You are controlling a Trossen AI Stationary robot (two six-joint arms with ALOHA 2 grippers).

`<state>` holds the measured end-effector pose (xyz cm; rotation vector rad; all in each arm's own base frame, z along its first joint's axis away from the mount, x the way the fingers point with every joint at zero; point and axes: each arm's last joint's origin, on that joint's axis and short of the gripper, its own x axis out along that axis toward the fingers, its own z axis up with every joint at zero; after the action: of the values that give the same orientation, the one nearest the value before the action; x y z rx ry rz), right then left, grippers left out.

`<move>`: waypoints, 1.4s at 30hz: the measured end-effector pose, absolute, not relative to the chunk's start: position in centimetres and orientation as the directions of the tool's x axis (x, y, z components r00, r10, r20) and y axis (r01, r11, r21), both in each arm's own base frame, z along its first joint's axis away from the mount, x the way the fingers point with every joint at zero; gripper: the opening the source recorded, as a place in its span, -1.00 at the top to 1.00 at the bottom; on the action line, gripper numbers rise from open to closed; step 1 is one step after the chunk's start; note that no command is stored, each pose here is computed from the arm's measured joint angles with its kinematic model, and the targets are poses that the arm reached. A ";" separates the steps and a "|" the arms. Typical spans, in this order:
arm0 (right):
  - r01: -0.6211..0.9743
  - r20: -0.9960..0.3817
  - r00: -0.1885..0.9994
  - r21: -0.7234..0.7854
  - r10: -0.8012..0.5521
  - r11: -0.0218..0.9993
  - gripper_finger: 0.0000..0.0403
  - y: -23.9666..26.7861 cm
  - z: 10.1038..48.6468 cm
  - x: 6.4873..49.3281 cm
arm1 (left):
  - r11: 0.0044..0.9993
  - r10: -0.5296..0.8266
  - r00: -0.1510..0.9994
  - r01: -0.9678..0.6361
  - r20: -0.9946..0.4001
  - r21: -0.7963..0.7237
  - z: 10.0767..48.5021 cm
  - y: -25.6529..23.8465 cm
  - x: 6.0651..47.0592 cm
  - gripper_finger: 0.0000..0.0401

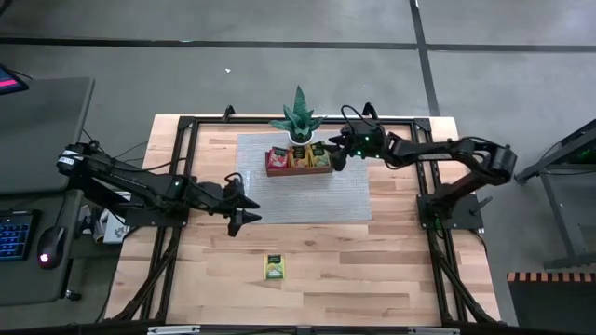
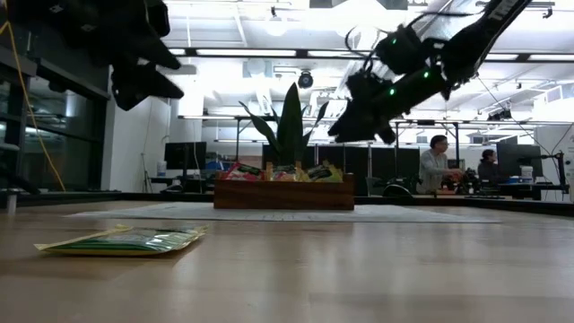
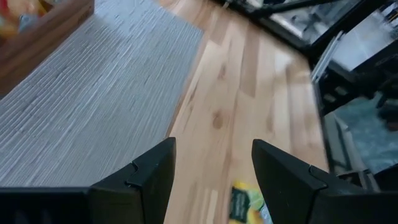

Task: Pick & Place Tea
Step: Put the yellow tea bag into the right section of the wooden organizer

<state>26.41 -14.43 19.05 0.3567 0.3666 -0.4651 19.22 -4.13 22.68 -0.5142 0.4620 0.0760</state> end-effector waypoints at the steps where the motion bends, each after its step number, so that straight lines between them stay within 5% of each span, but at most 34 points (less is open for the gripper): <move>1: 0.486 -0.416 0.835 0.247 -0.361 0.839 0.18 -14.1 19.5 26.3 | 0.872 -0.043 0.888 -0.191 -0.458 -0.451 22.5 -4.1 19.2 -0.04; 12: 0.272 -0.387 0.911 0.312 -0.139 0.910 0.20 -6.6 21.5 27.8 | 0.838 -0.123 0.815 -0.221 -0.567 -0.499 20.8 -4.7 19.7 -0.04; 21: 0.244 -0.382 0.914 0.248 -0.136 0.937 0.20 0.1 21.5 28.6 | 0.839 -0.200 0.782 -0.174 -0.590 -0.516 19.0 -9.2 20.1 -0.04; 35: 0.204 -0.424 0.902 0.257 -0.080 0.945 0.20 5.8 19.0 29.2 | 0.698 -0.102 0.853 -0.305 -0.512 -0.648 15.0 -16.0 21.0 -0.04; 42: 0.143 -0.383 0.923 0.292 -0.021 0.946 0.20 7.7 17.2 30.4 | 0.756 -0.150 0.810 -0.275 -0.566 -0.594 14.4 -19.0 24.4 -0.04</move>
<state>30.40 7.72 17.17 0.3217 0.3863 -0.0857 24.39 -19.04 14.44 -0.7225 0.6360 0.0732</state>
